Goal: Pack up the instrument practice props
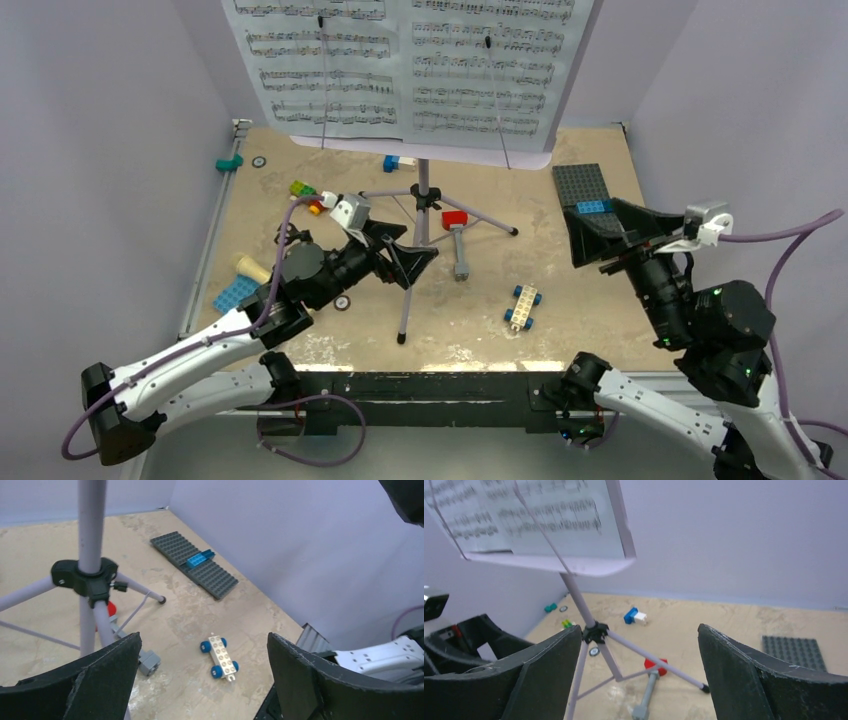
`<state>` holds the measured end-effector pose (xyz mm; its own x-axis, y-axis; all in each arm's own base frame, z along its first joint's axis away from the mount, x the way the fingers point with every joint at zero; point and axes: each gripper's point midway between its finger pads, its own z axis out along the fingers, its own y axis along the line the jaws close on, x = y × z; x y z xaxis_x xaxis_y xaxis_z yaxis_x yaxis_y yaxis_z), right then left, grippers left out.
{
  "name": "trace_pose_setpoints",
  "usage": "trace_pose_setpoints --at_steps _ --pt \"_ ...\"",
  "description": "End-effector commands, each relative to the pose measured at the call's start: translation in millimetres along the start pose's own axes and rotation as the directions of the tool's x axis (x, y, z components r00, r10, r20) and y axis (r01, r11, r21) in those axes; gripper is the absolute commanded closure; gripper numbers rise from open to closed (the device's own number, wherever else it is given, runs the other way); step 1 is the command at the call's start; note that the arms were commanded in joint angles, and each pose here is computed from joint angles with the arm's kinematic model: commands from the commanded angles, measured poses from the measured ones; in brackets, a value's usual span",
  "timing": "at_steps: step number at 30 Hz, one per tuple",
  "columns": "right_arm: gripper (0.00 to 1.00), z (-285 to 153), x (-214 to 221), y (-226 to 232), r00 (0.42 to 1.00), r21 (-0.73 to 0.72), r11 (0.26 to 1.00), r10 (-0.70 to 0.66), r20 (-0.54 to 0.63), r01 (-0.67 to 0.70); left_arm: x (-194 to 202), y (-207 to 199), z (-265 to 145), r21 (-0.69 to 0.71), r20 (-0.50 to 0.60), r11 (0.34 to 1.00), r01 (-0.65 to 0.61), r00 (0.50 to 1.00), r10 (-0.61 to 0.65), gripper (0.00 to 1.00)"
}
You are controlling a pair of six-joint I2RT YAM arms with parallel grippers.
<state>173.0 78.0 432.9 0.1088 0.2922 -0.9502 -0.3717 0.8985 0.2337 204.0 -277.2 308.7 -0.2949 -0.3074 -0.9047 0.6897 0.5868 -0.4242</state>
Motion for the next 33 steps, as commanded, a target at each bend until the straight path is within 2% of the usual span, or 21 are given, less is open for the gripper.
trace_pose_setpoints --at_steps 1,7,10,15,20,27,30,33 --pt "0.10 17.3 -49.8 15.5 0.996 -0.020 0.999 -0.036 0.082 0.037 -52.4 -48.7 -13.4 0.114 0.078 0.992 -0.054 0.996 0.045 0.00" --pt "0.08 30.7 -102.2 25.8 0.980 -0.015 0.998 -0.062 0.191 0.066 -103.1 -88.8 -23.9 0.145 0.175 0.983 -0.116 0.981 0.090 0.00" --pt "0.08 38.3 -122.5 42.6 0.969 -0.074 0.995 -0.054 0.239 0.073 -138.6 -101.0 -29.6 0.143 0.245 0.983 -0.115 0.967 0.077 0.00" --pt "0.08 56.9 -137.6 66.3 0.974 -0.162 0.985 -0.020 0.225 0.058 -185.9 -114.8 -37.2 0.146 0.343 0.981 -0.124 0.937 0.067 0.00" --pt "0.08 72.2 -144.6 82.5 0.980 -0.244 0.969 0.016 0.200 0.034 -203.3 -135.6 -42.8 0.223 0.371 0.962 -0.160 0.926 0.068 0.00" --pt "0.07 85.6 -185.5 83.8 0.935 -0.227 0.971 0.010 0.354 0.076 -220.3 -157.1 -24.2 0.254 0.374 0.947 -0.195 0.923 0.089 0.00" --pt "0.08 100.2 -176.9 88.1 0.954 -0.234 0.969 -0.006 0.299 0.080 -224.0 -159.7 -12.0 0.236 0.387 0.947 -0.219 0.915 0.115 0.00" --pt "0.09 103.3 -162.8 78.2 0.954 -0.195 0.979 0.003 0.300 0.058 -225.9 -159.8 2.0 0.208 0.397 0.947 -0.243 0.906 0.145 0.00"
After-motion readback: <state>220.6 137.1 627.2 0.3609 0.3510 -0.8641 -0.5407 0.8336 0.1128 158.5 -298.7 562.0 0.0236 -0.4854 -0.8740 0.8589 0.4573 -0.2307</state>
